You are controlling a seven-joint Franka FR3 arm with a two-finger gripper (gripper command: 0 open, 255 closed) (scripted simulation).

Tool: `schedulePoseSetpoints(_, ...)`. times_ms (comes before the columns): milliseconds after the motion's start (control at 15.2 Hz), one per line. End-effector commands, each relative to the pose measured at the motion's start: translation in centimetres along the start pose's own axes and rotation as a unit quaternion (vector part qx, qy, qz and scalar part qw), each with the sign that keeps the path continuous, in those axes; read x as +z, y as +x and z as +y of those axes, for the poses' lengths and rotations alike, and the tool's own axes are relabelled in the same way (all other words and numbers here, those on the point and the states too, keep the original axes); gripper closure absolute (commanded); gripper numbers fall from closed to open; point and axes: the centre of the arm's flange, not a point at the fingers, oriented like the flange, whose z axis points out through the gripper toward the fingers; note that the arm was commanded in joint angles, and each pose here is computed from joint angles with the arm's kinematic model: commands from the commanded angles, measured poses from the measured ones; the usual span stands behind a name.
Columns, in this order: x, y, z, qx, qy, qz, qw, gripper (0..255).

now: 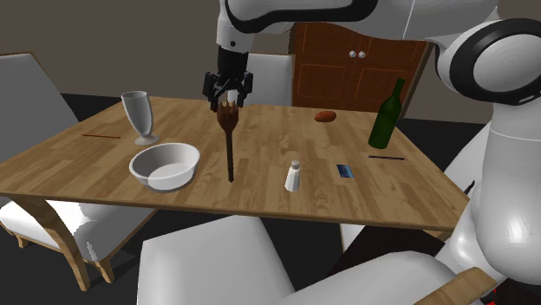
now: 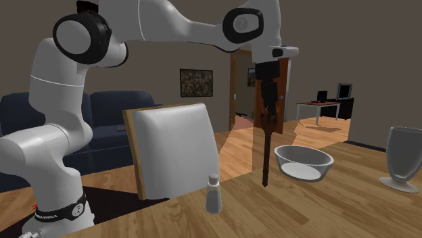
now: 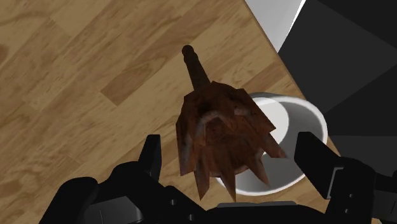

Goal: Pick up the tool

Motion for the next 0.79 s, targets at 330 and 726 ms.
schedulePoseSetpoints(330,0.1,0.0,0.0,0.000,0.000,0.000,1.0000,255)
schedulePoseSetpoints(726,-0.9,0.1,-0.1,0.000,0.000,0.000,1.0000,255)
